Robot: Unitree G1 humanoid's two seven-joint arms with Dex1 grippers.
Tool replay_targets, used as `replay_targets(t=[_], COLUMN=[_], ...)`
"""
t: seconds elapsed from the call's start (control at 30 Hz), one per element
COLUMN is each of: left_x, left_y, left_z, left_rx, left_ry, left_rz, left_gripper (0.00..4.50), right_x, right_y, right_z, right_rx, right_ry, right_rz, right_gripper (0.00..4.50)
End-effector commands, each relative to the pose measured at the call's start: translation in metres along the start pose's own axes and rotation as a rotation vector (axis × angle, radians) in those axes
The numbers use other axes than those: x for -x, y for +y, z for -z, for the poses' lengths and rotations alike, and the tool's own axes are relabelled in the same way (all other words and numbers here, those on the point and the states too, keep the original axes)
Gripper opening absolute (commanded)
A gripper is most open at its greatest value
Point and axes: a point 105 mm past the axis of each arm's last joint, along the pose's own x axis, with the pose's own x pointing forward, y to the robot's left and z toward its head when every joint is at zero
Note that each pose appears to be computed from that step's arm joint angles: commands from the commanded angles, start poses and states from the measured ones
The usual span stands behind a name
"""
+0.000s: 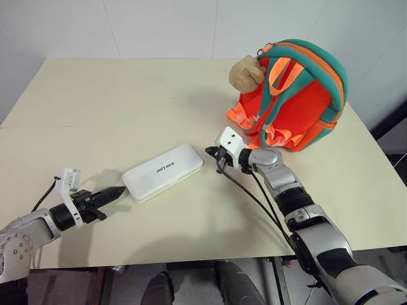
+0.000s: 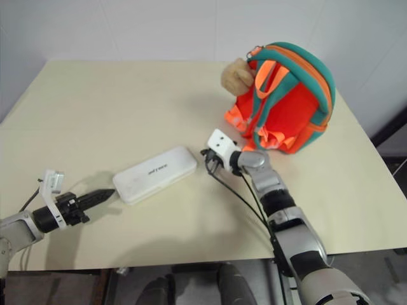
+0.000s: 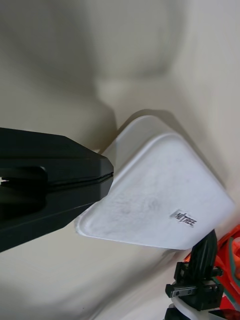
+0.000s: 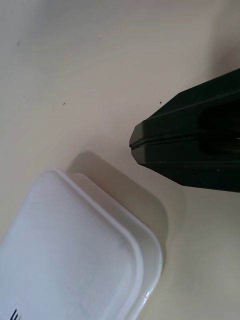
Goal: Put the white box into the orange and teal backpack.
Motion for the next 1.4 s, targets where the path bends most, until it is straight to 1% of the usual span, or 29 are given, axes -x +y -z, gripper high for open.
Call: replay_targets(t=[0.03,0.33,0.5,0.63,0.87,1.03,1.17,1.4], left_x=[-0.001,-0.005,-0.013,-0.019,-0.024,-0.03,-0.037,-0.047], left_y=[-0.001,0.001,0.004,0.001,-0.001,-0.008,-0.019,-0.032], left_z=[0.0,0.005,-0.002,-0.005,-0.004,-0.003,0.002,0.006], left_rx=[0.0,-0.005,-0.025,-0.032,-0.041,-0.062,-0.083,-0.131], left_ry=[-0.014,0.003,-0.026,-0.03,-0.008,0.037,0.099,0.188], left_rz=[0.013,0.0,0.004,0.029,0.044,0.094,0.167,0.262], left_gripper=[0.0,0.0,0.0,0.0,0.0,0.0,0.0,0.0], right_x=[-0.004,-0.009,-0.01,-0.007,0.002,0.02,0.034,0.047], right_y=[-0.001,0.008,0.016,0.027,0.048,0.07,0.084,0.087], right_z=[-0.016,-0.019,-0.027,-0.028,-0.025,-0.02,-0.016,-0.015], right_rx=[0.022,0.017,0.02,0.031,0.032,0.034,0.032,0.019], right_ry=[-0.056,-0.075,-0.101,-0.103,-0.093,-0.063,-0.034,-0.006], right_rz=[-0.001,-0.03,-0.081,-0.143,-0.226,-0.323,-0.387,-0.405], right_gripper=[0.02,0.02,0.02,0.02,0.02,0.02,0.02,0.02])
